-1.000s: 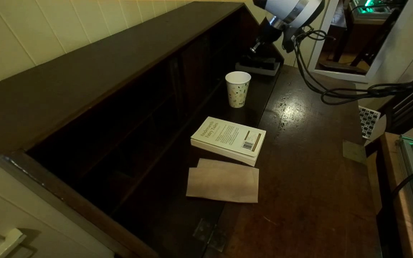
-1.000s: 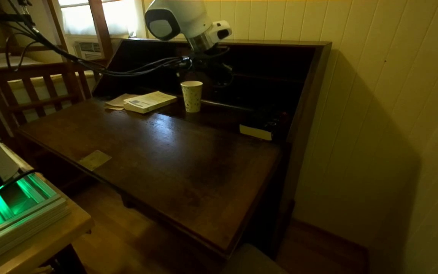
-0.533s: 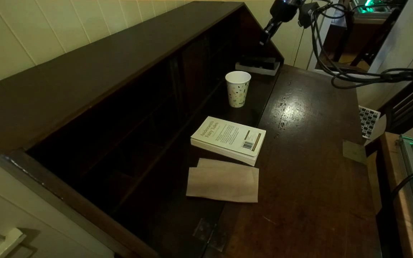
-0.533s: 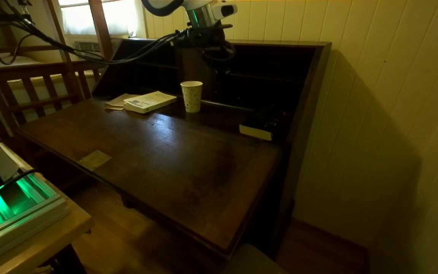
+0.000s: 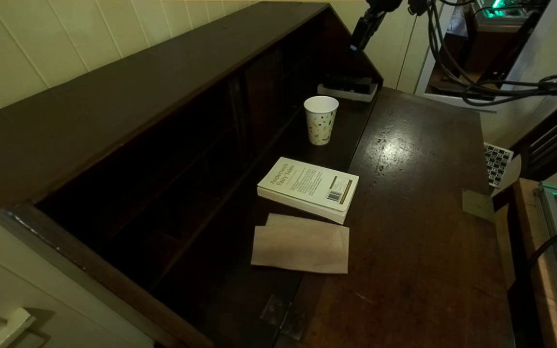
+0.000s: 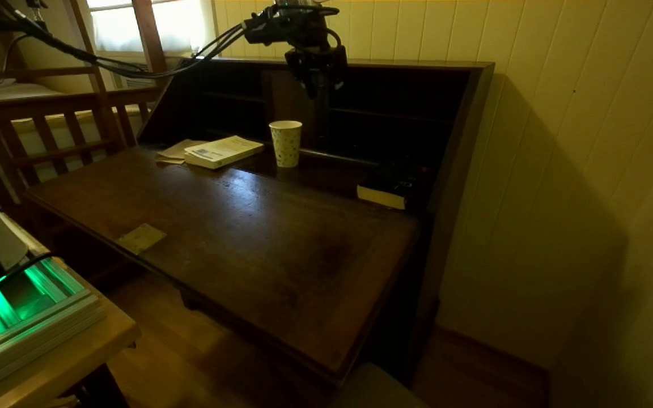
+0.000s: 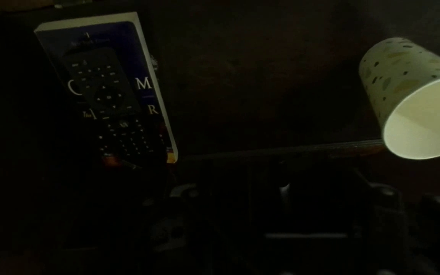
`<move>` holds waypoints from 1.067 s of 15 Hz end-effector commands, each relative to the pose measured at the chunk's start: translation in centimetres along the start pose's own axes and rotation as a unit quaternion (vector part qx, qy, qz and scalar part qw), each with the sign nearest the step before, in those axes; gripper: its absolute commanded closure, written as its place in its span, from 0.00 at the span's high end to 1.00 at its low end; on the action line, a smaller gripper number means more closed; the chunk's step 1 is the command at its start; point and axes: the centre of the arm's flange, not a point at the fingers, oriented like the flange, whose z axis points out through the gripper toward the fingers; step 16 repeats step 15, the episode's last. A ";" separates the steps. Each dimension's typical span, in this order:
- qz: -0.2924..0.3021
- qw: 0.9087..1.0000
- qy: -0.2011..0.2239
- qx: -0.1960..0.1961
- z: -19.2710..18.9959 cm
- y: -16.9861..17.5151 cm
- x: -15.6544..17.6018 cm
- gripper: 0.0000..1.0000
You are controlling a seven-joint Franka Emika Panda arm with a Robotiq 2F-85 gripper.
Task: Remove the marker from the cup
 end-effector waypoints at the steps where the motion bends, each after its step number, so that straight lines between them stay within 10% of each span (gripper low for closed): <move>1: 0.003 1.000 -0.017 0.019 -1.6 -1.0 -1.2 1.00; 16: 0.006 0.999 -0.012 0.032 -2.4 -0.5 -0.9 1.00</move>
